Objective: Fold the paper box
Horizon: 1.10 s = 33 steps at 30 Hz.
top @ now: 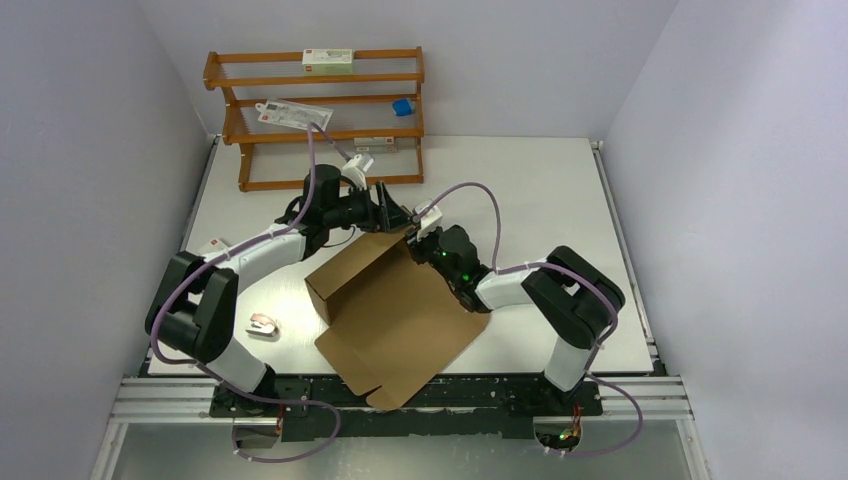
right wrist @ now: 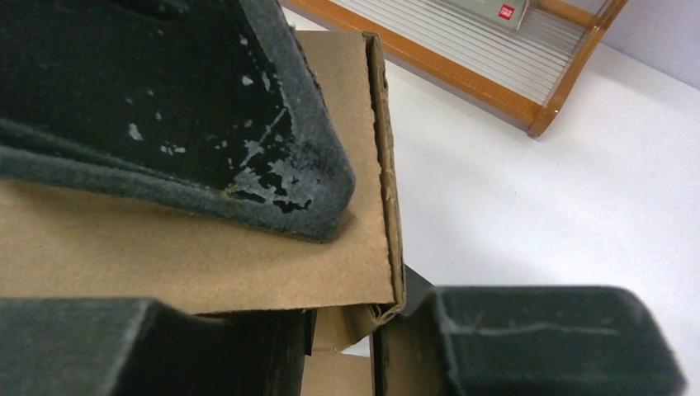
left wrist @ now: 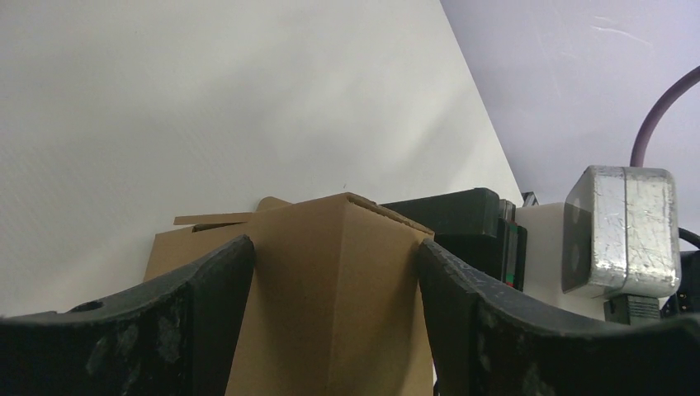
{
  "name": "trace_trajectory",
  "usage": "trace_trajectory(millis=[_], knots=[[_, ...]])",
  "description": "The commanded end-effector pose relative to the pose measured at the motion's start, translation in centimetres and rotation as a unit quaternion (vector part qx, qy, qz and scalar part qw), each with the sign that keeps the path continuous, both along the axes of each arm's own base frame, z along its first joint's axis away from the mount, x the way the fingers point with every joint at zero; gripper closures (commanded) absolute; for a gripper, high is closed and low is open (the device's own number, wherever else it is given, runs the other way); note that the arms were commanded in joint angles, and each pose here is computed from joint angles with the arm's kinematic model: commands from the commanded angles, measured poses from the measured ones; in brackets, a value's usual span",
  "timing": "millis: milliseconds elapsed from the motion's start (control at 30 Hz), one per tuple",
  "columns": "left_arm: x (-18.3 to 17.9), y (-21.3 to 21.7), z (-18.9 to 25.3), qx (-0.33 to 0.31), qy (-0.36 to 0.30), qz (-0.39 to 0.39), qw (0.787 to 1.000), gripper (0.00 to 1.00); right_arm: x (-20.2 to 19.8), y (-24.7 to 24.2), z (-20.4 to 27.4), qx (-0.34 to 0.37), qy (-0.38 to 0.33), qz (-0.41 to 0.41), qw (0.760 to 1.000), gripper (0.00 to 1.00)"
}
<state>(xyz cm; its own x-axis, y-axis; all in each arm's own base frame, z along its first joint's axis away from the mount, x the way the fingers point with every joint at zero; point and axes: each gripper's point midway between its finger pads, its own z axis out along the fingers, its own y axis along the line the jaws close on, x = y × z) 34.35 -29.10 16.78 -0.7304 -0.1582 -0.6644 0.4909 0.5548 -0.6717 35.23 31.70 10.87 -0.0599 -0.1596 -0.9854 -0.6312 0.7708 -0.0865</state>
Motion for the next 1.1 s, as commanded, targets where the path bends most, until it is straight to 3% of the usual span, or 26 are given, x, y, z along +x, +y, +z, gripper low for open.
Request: trace_trajectory(millis=[0,233,633,833,1067], knots=[[-1.7,-1.0,-1.2,-0.009,0.037,-0.039,0.999,0.25,1.2,-0.4,1.2,0.019,-0.039,-0.028,0.999,0.73],[-2.5,-1.1,-0.9,-0.027,0.039,-0.048,0.998,0.25,2.4,-2.4,1.0,0.045,-0.044,-0.102,0.993,0.87],[-3.3,-1.6,-0.1,-0.059,0.044,-0.063,0.995,0.26,3.2,-2.6,1.1,0.056,-0.028,-0.133,0.989,0.86],[-2.2,-0.7,0.4,-0.025,0.026,-0.029,0.999,0.22,2.3,-1.9,2.1,0.063,-0.028,-0.101,0.992,0.69],[2.5,3.7,2.6,0.109,-0.045,0.099,0.988,0.14,0.0,-3.6,2.3,0.074,-0.011,-0.094,0.993,0.50]])
